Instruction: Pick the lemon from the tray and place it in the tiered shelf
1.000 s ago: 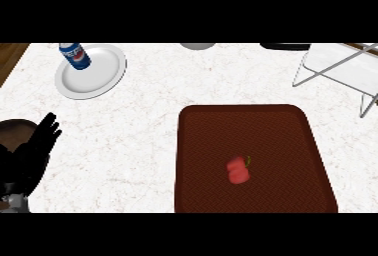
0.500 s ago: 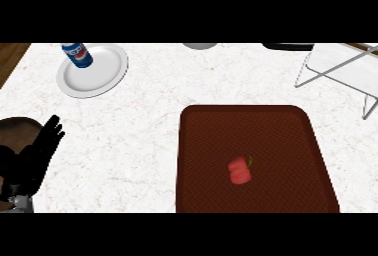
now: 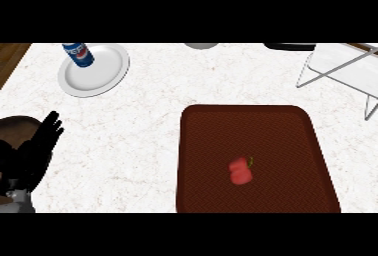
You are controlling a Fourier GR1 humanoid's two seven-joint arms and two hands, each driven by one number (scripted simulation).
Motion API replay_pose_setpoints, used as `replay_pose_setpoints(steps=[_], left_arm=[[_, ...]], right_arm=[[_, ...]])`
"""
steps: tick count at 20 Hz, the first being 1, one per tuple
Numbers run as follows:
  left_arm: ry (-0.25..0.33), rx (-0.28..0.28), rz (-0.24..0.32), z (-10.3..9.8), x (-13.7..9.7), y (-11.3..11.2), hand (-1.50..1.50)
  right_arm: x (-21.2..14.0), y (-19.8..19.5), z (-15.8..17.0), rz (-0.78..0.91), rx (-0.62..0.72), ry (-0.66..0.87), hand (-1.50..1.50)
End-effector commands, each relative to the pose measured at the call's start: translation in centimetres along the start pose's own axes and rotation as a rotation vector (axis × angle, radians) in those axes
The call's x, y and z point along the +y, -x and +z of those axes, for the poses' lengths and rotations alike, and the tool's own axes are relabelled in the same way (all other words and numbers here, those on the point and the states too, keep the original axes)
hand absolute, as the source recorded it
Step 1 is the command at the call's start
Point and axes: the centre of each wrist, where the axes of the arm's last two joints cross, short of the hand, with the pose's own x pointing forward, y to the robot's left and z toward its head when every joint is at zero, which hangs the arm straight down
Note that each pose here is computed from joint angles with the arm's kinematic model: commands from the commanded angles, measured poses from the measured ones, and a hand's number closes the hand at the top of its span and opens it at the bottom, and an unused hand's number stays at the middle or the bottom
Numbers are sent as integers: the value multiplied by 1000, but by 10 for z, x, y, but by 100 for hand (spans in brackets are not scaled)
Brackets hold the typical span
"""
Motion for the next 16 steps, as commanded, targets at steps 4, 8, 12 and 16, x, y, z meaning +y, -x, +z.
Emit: replay_pose_setpoints(steps=[4, 8, 12, 16], left_arm=[[28, -13, -4, 10, 1, -5, 0], [8, 6, -5, 6, -2, 9, 0], [12, -12, -4, 4, 3, -10, 0], [5, -19, -13, 13, 4, 5, 0]], right_arm=[[19, 9, -39, 89, 30, 34, 150], [23, 7, -57, 124, 65, 45, 150], [43, 32, -80, 66, 85, 24, 150], [79, 70, -85, 33, 108, 48, 150]])
